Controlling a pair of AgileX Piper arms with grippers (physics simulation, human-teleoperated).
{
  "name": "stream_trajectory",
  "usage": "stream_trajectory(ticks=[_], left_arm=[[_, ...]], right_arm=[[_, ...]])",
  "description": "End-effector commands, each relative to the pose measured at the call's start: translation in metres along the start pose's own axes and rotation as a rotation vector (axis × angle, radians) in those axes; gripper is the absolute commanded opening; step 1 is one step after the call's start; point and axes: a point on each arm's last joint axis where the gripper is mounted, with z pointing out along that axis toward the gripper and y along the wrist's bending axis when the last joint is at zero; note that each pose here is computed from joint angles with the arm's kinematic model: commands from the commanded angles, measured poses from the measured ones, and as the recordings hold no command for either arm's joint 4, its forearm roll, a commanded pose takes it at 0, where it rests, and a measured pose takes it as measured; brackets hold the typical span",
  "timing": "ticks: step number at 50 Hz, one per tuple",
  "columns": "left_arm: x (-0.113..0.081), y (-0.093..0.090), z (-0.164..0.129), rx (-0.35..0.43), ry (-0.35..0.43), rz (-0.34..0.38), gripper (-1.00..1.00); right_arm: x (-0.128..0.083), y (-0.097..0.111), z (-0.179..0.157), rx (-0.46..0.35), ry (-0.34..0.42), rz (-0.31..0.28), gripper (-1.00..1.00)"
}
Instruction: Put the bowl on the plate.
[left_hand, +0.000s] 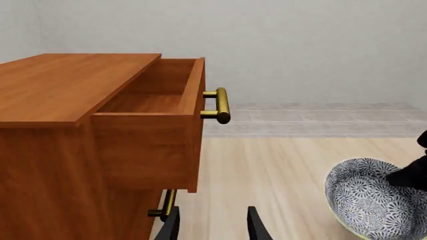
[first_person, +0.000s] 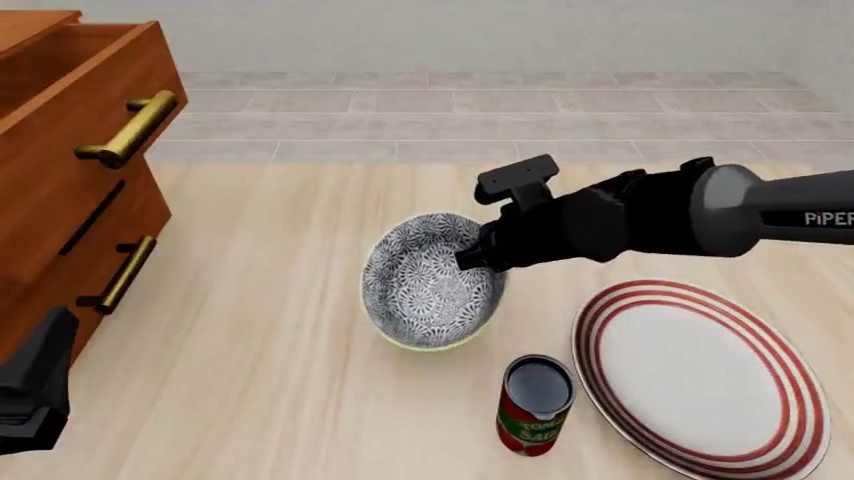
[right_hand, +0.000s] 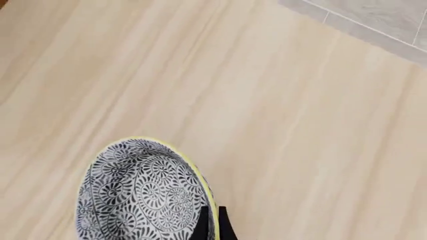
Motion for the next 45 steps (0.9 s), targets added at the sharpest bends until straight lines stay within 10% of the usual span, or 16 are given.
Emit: stream_trajectory(ticks=[1,45], left_arm=[[0.000,0.000,0.000,0.000,0.000,0.000,1.00],[0.000,0.000,0.000,0.000,0.000,0.000,1.00]], right_arm=[[-0.013,0.004,-0.020,-0.005,-0.052,-0.006,-1.00],[-0.015,-0.036,-0.093,0.084,-0.170,0.098,-1.00]])
